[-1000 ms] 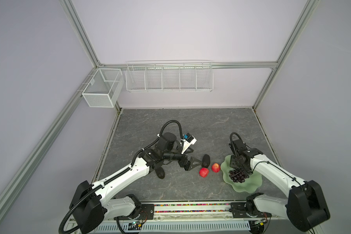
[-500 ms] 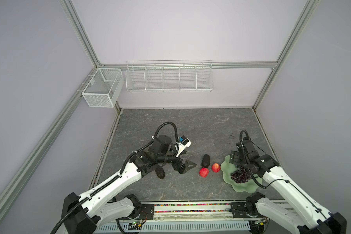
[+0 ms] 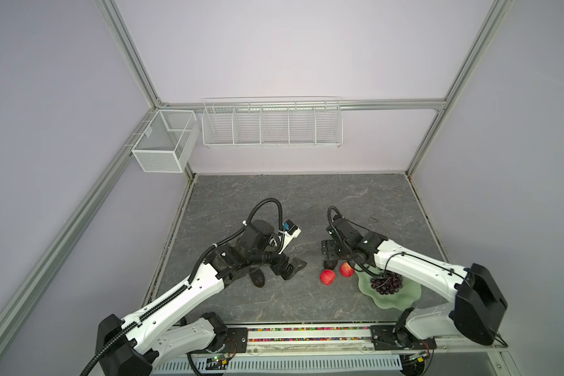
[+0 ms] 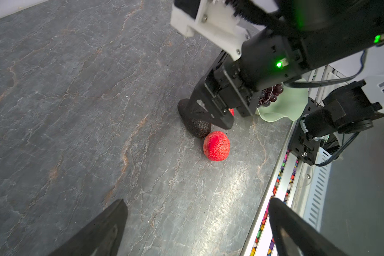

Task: Place and organize the fake fruits in the fruit bowl
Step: 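Move the right gripper to the dark avocado beside the apples and grasp it, then lift the avocado and lower it into the bowl beside the grapes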

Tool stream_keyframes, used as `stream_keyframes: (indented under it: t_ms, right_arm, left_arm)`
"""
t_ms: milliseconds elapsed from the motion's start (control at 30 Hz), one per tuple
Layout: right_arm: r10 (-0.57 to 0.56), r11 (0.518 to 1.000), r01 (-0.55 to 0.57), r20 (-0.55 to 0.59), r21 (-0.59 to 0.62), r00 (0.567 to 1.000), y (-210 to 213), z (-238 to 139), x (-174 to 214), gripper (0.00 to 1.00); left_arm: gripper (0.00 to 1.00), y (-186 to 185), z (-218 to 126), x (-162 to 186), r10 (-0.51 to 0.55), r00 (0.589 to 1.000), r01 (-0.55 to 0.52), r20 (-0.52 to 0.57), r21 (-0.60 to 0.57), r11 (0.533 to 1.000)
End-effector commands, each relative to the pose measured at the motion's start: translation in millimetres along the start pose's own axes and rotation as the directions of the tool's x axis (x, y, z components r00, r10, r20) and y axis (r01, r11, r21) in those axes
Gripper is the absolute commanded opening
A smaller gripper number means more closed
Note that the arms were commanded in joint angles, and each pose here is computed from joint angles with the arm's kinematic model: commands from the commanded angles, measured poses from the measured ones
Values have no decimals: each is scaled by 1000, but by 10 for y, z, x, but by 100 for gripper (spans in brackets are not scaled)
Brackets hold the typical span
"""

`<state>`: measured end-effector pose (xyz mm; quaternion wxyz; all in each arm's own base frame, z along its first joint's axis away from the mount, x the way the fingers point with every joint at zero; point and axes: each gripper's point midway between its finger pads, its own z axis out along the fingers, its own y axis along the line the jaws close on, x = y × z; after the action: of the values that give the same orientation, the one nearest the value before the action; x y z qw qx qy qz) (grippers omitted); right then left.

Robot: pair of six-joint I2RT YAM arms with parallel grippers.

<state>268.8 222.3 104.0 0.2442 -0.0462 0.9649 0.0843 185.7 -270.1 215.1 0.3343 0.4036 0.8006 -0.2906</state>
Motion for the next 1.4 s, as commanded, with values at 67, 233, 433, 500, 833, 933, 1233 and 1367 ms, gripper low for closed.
stream_keyframes:
  t_ms: [67,233,433,500,833,933,1233,1367]
  right_arm:
    - [72,997,-72,-3,33,997,50,104,-79,82]
    - [82,994,-76,-72,75,994,43,232,37,74]
    - [114,987,-101,-104,125,988,-56,315,221,74]
    - [115,986,-100,-112,132,987,-74,334,253,74]
    - [124,982,-99,-158,159,980,-129,447,407,69]
    - [124,982,-99,-159,159,979,-135,463,422,68]
    - [121,984,-93,-182,154,976,-98,604,480,56]
    - [119,985,-93,-184,146,976,-62,650,462,50]
  left_arm:
    - [99,70,-109,74,50,999,-50,3,-58,997]
    - [99,55,-164,-2,57,998,-54,41,-57,997]
    - [99,35,-195,-6,64,996,-61,57,-49,997]
    - [99,36,-197,-14,68,996,-65,59,-50,997]
    - [99,32,-200,-35,65,996,-62,67,-48,997]
    - [99,32,-191,-39,64,996,-61,67,-45,997]
    - [99,37,-189,-42,63,996,-60,66,-47,997]
    - [99,46,-190,-39,65,996,-62,65,-52,997]
